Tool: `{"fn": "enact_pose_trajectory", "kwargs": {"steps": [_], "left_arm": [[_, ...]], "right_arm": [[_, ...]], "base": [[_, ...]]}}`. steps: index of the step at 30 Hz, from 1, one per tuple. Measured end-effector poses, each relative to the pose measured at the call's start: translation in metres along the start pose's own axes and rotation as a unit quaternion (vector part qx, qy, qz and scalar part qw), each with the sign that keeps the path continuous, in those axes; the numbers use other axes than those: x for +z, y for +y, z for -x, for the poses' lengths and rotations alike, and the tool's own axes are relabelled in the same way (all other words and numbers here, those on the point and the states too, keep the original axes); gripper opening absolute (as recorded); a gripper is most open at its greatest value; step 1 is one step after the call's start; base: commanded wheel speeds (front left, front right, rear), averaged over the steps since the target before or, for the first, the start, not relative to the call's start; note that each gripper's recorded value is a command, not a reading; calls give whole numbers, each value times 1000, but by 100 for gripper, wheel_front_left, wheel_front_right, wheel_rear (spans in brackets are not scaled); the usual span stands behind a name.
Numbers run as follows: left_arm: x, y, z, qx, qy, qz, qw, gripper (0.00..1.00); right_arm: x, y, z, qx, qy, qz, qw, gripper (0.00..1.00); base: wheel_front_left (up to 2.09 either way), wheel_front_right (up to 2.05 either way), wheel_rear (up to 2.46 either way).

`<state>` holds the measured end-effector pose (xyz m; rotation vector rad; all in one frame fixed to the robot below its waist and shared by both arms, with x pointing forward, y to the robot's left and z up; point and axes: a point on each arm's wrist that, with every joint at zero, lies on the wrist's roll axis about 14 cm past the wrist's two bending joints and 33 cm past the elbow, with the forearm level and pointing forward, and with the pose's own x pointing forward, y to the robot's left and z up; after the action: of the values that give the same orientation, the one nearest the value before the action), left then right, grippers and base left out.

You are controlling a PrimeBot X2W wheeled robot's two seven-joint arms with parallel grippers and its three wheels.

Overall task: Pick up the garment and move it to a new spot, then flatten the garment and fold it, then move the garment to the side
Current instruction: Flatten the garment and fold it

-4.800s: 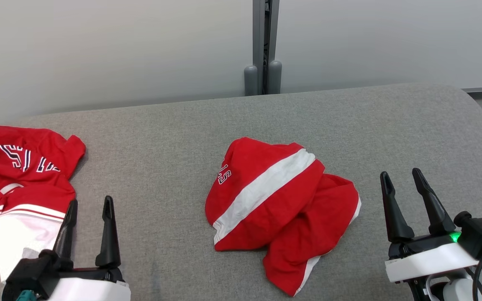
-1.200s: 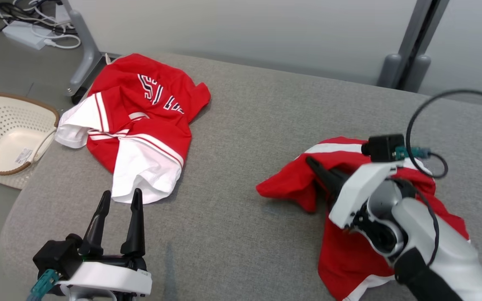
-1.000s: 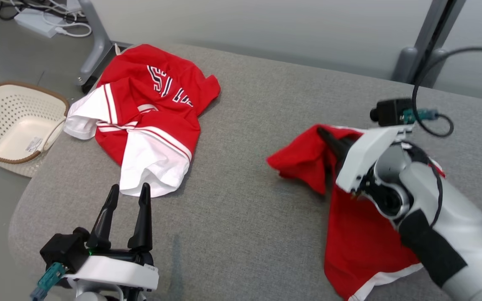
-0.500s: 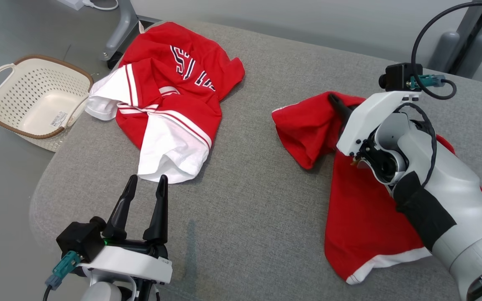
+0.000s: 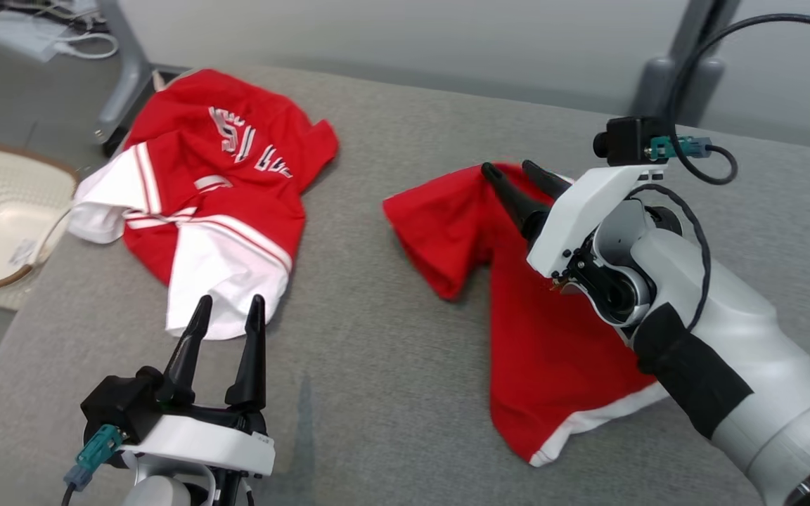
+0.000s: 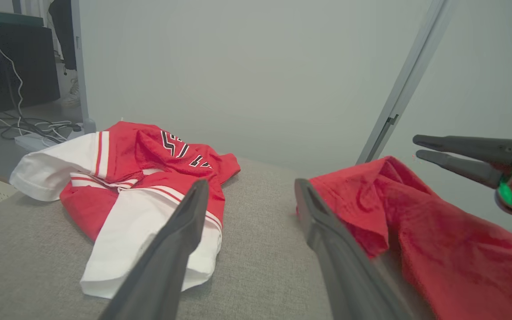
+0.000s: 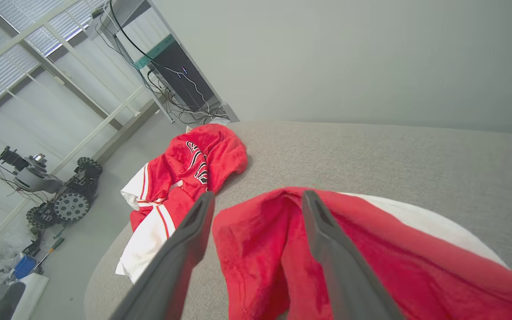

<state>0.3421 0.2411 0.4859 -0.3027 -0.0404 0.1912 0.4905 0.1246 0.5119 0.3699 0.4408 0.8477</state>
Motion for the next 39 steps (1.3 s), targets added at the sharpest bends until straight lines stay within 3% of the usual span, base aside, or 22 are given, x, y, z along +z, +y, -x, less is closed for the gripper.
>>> {"fn": "enact_pose_trajectory", "kwargs": {"steps": [14,19,25,29,39], "left_arm": [[-5,-49,-23,-77,0,3,997,100],[-7,-62,-23,-98,2,2,995,100],[-10,-74,-23,-116,4,3,993,100],[-8,-81,-26,-126,0,3,992,100],[-12,-85,-27,-133,7,2,991,100]], "right_arm": [[27,-39,93,-41,-109,27,993,100],[31,-57,132,-69,-150,14,986,100],[34,-83,182,-116,-185,45,975,100],[53,-95,216,-152,-243,69,956,100],[33,-94,288,-254,-346,92,898,100]], "base": [[0,0,0],[0,0,0],[0,0,0],[0,0,0],[0,0,0]]}}
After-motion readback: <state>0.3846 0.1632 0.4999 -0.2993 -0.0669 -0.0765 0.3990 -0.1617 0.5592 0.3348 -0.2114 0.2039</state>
